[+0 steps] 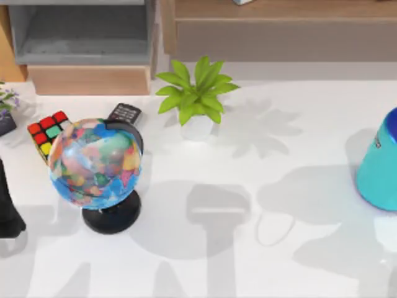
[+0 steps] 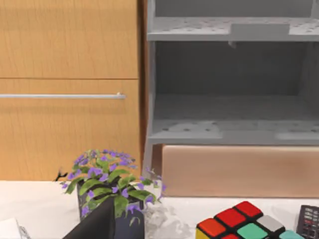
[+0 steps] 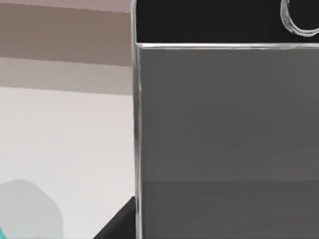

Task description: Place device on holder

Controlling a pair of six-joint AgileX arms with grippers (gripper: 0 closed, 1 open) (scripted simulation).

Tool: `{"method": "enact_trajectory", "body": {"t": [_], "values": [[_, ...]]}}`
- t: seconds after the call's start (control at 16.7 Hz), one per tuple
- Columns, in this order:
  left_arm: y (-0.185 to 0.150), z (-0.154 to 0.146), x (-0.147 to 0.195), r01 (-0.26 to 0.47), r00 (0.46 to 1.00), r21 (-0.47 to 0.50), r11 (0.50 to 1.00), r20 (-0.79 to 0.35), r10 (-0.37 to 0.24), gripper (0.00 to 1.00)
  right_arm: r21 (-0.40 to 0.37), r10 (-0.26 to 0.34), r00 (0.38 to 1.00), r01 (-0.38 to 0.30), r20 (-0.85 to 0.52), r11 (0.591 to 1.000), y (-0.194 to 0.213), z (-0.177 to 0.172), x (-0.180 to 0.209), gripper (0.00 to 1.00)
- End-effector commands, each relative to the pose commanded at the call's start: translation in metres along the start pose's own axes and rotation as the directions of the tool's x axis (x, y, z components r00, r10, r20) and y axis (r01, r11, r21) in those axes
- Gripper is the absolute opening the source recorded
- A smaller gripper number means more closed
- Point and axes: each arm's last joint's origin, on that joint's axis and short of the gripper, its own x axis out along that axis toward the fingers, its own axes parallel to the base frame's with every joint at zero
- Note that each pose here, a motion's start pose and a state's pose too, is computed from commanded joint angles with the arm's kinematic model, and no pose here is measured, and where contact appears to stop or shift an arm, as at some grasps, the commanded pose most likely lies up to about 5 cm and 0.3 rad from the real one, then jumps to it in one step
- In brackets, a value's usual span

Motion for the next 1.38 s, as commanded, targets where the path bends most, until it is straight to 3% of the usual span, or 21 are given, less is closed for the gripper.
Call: {"method": "enact_trajectory", "body": {"t": [0.36,0.72,1.38], "values": [[0.000,0.000,0.000,0.000,1.000,0.000,1.000,0.000,0.000,1.00,0.054,-0.002,1.000,0.004,-0.024,0.999,-0.004,-0.008,0.028,0.00],[0.000,0.000,0.000,0.000,1.000,0.000,1.000,0.000,0.000,1.00,0.073,0.002,1.000,0.000,-0.023,0.997,-0.005,-0.010,0.033,0.00],[0.000,0.000,0.000,0.000,1.000,0.000,1.000,0.000,0.000,1.00,0.073,0.002,1.000,0.000,-0.023,0.997,-0.005,-0.010,0.033,0.83]]}}
